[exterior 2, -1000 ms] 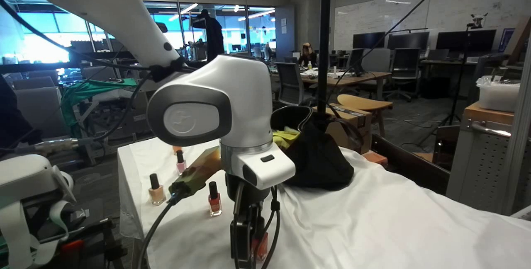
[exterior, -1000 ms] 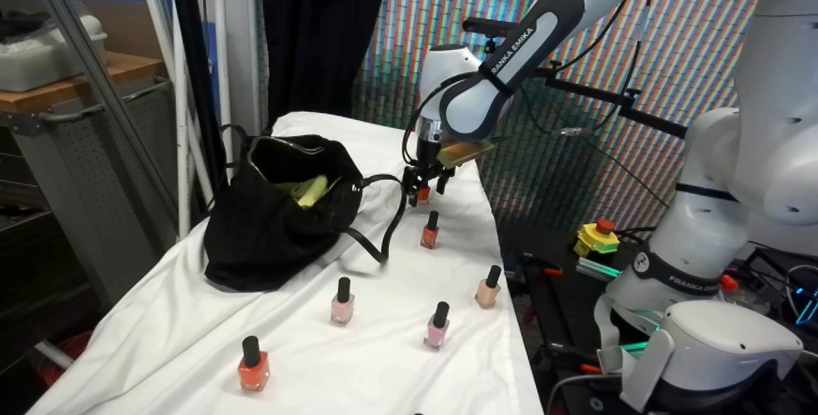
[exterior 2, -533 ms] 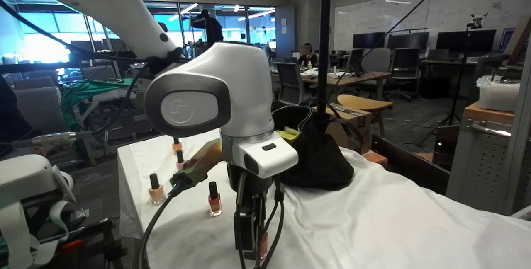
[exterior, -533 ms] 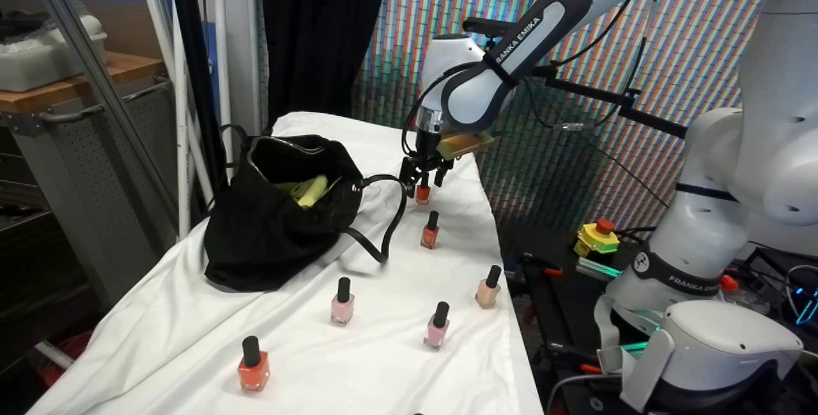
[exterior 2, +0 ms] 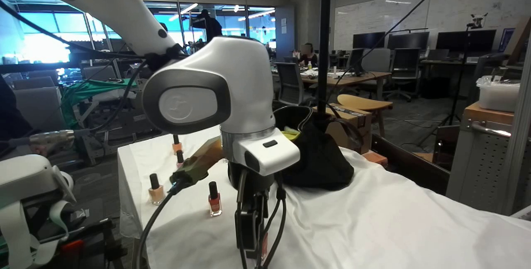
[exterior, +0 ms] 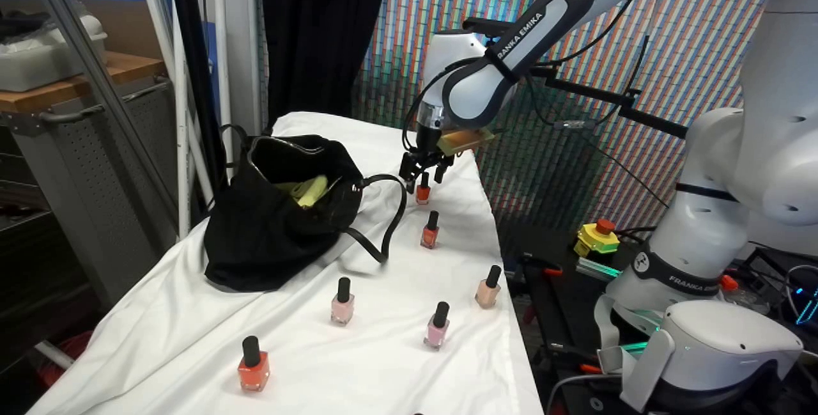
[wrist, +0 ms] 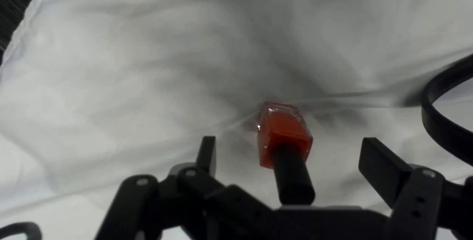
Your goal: Pick up the nail polish and put them in the bag
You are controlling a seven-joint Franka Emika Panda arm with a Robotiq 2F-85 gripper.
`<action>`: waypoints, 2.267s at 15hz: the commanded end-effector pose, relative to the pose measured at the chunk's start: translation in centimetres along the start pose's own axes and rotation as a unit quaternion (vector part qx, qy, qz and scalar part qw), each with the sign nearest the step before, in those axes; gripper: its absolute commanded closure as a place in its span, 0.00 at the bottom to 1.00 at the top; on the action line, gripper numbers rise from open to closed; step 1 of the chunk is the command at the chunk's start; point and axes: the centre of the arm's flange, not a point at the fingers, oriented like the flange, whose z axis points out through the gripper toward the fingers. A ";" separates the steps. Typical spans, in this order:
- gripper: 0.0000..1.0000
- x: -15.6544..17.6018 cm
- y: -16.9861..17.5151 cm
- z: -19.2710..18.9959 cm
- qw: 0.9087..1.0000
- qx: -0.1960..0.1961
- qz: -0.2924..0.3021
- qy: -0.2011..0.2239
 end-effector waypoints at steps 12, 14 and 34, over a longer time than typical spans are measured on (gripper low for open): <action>0.00 0.2 -0.1 2.3 1.000 -0.002 -0.015 -0.024; 0.00 0.1 -0.1 2.4 1.000 -0.003 -0.016 -0.025; 0.84 0.8 0.1 2.1 1.000 0.005 -0.022 -0.019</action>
